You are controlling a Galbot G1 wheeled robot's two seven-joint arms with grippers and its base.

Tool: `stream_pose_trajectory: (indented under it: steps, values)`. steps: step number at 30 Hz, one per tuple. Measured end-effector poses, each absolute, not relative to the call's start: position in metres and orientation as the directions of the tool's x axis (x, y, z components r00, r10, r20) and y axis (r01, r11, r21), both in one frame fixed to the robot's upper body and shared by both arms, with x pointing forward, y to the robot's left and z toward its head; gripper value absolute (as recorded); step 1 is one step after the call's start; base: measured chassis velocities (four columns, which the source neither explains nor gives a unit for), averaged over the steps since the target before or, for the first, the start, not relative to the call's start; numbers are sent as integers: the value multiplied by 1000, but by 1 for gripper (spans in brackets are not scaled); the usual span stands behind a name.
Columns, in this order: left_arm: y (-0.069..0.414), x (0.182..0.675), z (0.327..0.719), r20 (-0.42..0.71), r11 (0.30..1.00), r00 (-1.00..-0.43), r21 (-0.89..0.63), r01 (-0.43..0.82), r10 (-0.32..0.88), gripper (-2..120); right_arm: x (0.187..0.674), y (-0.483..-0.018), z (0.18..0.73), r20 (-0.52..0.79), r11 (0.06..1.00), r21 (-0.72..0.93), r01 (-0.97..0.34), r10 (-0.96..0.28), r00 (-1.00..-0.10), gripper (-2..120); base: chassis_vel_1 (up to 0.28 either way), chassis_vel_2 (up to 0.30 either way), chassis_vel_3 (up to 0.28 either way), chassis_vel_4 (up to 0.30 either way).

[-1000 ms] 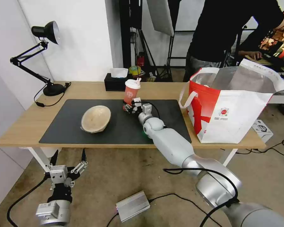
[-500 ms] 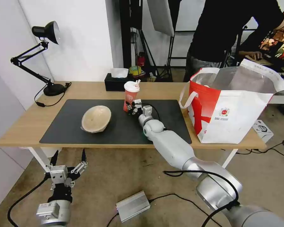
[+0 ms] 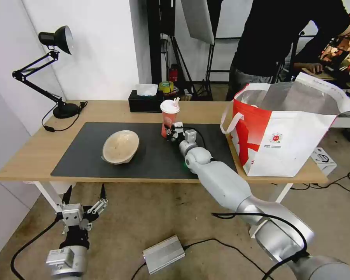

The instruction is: Pick up the trash from the table and place it into the takeout bag.

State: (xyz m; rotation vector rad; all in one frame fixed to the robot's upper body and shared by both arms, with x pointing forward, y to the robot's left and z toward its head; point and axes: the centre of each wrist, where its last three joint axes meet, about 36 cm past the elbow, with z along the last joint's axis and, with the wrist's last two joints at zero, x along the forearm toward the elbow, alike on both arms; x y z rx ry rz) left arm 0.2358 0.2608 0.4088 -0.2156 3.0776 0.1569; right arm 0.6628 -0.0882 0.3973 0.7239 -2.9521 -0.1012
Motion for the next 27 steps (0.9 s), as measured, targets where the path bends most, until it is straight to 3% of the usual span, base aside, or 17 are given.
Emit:
stream_pose_trajectory:
  steps: [27]
  values:
    - [262,233,413,-64,986,-990,108,-128,-122,100,646,-96,443,33,869,52,-493,-495,-868,4,0,0,0,0]
